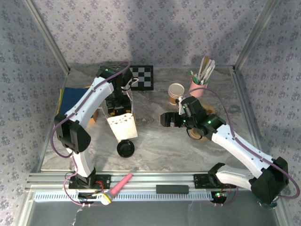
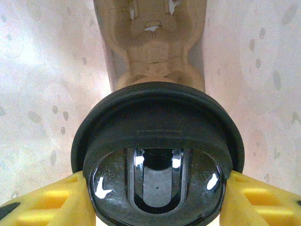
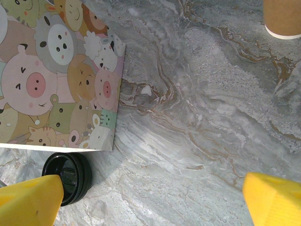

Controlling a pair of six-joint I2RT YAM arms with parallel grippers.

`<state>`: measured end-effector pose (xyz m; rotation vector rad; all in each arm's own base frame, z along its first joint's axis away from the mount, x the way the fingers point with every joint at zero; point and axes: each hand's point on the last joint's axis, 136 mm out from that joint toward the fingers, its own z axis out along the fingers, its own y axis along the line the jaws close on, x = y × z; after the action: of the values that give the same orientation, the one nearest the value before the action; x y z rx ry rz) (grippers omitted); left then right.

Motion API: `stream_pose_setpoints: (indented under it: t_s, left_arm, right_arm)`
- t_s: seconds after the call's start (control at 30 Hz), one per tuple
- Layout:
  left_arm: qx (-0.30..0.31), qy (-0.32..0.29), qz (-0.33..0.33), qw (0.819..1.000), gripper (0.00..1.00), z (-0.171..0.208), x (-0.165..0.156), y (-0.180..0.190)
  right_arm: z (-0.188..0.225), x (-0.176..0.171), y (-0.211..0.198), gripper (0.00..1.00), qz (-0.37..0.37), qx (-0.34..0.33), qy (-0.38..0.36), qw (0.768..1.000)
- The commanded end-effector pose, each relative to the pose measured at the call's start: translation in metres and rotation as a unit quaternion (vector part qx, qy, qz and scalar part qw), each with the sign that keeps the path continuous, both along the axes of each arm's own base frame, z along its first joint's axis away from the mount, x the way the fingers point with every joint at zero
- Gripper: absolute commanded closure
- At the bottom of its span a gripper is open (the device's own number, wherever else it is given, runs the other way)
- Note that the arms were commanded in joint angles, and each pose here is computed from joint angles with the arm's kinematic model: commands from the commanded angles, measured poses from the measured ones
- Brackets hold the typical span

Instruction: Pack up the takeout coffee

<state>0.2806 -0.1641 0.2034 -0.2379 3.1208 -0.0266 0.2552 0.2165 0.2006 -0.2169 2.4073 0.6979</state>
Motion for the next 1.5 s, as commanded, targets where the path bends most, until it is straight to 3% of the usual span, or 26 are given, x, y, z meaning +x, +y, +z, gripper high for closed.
stream_pose_setpoints:
  t_s: [0.0,1.47]
  left_arm:
    - [0.005,0.008,-0.006,1.000,0.50,-0.0010,-0.0032,0.0035]
    - [-0.005,0.016,0.000,1.000,0.51,-0.0042,-0.0095,0.0008]
  right_arm:
    - [0.0002,-0.0006,-0.0019,0.00,-0.005,0.005,0.004,1.000]
    - [-0.0015,-0.0003,0.0000,0.00,-0.003,0.007,0.007,1.000]
